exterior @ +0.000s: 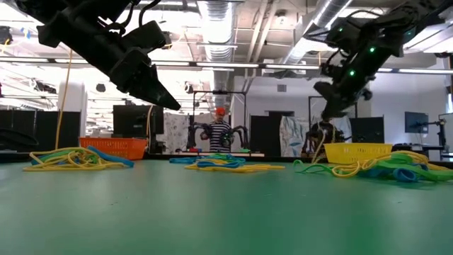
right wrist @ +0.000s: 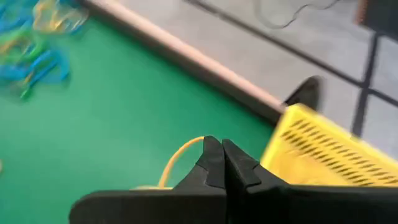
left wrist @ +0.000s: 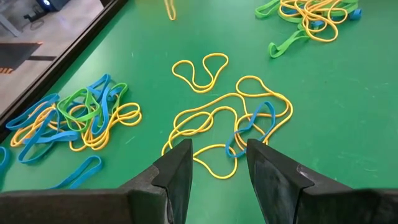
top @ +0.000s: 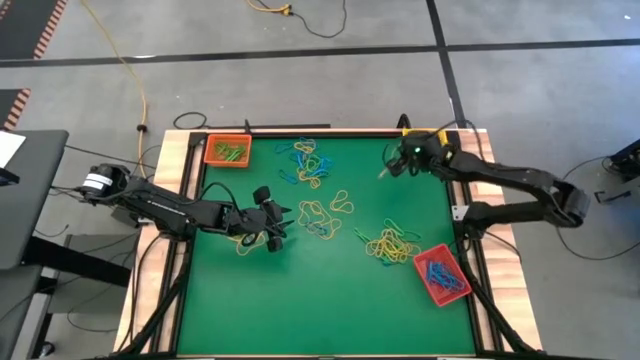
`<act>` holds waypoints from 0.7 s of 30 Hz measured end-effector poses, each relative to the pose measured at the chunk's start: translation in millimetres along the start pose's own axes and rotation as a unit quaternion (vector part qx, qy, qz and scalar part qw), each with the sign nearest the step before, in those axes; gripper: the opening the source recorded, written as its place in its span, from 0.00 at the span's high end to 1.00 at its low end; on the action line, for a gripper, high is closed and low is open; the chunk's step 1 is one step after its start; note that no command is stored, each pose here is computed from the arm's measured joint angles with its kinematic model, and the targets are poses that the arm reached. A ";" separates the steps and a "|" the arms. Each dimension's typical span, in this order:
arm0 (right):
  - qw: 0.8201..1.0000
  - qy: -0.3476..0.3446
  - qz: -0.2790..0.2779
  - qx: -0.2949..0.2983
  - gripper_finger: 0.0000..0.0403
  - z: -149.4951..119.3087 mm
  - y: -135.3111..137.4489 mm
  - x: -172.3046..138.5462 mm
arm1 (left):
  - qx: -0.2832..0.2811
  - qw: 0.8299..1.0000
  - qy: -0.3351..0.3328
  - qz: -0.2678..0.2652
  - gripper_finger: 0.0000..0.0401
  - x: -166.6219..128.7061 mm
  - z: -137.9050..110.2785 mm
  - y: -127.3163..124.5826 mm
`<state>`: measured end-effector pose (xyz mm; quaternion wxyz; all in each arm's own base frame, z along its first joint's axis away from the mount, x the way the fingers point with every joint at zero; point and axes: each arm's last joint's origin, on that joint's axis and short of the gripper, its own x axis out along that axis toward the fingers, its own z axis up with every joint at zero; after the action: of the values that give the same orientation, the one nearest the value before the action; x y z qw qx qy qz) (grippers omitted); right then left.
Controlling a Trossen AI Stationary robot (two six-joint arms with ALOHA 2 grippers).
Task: Sort rubber bands into baskets
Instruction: Put the yellow rubber band into the yellow bin
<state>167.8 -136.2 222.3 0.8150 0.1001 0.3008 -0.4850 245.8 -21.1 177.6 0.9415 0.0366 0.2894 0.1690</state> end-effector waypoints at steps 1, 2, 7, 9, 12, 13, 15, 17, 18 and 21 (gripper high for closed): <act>1.000 -0.010 -0.006 0.010 0.97 2.6 -5.1 -2.7 | 0.000 1.000 0.000 0.000 0.65 0.0 0.0 0.0; 1.000 -0.021 -0.012 0.019 0.97 5.1 -9.9 -5.3 | 0.000 1.000 0.000 0.000 0.65 0.0 0.0 0.0; 0.994 -0.082 -0.037 0.058 0.97 17.2 -29.9 -18.1 | 0.000 1.000 0.000 0.000 0.65 0.0 0.0 0.0; 0.990 -0.108 -0.045 0.073 0.97 22.0 -36.8 -23.4 | 0.000 1.000 0.000 0.000 0.65 0.0 0.0 0.0; 0.984 -0.138 -0.059 0.093 0.97 26.8 -46.4 -30.2 | 0.000 1.000 0.000 0.000 0.65 0.0 0.0 0.0; 0.983 -0.144 -0.064 0.098 0.97 27.9 -49.2 -31.6 | 0.000 1.000 0.000 0.000 0.65 0.0 0.0 0.0; 0.981 -0.145 -0.075 0.101 0.97 28.0 -54.4 -32.0 | -0.001 1.000 0.000 0.000 0.65 0.0 0.1 0.0; 0.981 -0.137 -0.087 0.104 0.97 26.6 -59.1 -30.3 | -0.001 1.000 0.000 0.000 0.65 0.0 0.0 0.0; 0.981 -0.132 -0.094 0.105 0.97 25.9 -61.7 -29.1 | -0.001 1.000 0.000 0.000 0.65 0.0 0.0 0.0; 0.982 -0.123 -0.105 0.100 0.97 24.9 -65.7 -25.4 | -0.001 1.000 0.000 0.000 0.65 0.0 0.0 0.0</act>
<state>112.9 -162.4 265.6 0.7765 0.0884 0.1567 -0.6039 245.8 -21.1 177.5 0.9415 0.0356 0.2893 0.1693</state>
